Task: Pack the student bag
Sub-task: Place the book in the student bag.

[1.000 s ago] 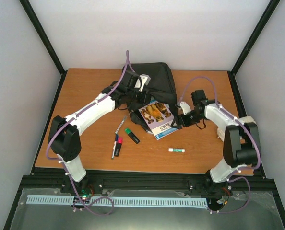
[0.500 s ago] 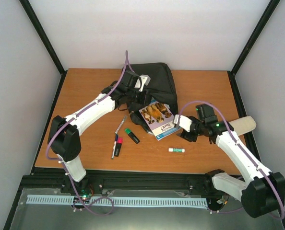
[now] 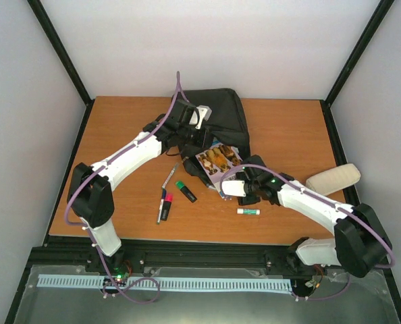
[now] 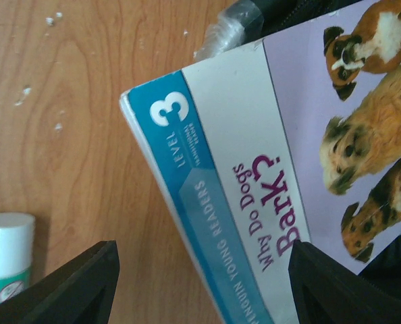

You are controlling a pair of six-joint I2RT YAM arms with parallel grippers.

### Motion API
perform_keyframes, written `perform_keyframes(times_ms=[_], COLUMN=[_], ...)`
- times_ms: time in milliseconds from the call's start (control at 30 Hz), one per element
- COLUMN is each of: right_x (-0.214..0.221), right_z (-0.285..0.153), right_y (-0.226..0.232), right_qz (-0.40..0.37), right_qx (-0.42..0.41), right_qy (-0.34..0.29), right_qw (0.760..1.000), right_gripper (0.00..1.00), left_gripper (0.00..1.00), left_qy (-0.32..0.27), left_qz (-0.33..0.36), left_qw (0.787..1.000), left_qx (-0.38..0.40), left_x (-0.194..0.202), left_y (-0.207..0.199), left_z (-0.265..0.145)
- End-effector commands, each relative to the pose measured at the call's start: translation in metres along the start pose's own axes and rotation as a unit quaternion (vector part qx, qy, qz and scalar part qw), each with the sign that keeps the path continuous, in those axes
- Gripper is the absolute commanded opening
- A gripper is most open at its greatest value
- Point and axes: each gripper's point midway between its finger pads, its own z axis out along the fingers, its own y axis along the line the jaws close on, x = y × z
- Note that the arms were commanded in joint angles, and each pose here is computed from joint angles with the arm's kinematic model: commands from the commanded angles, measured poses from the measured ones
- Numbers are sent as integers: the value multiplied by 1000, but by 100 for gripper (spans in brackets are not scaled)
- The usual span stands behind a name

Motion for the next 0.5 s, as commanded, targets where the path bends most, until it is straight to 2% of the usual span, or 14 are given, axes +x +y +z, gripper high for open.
perform_keyframes(times_ms=[0, 300, 467], right_x=[-8, -16, -26], right_z=[11, 36, 47], right_y=[-21, -35, -59], right_qz=[-44, -49, -16], right_qx=[53, 63, 84], right_qy=[15, 21, 17], right_qw=[997, 997, 996], right_gripper=[70, 70, 69], left_gripper=[1, 1, 2], left_qy=[-35, -32, -32], left_qz=[6, 7, 6], left_qw=[998, 998, 998], left_qx=[45, 48, 51], left_x=[-24, -22, -23], left_y=[-26, -28, -29], left_z=[-25, -27, -27])
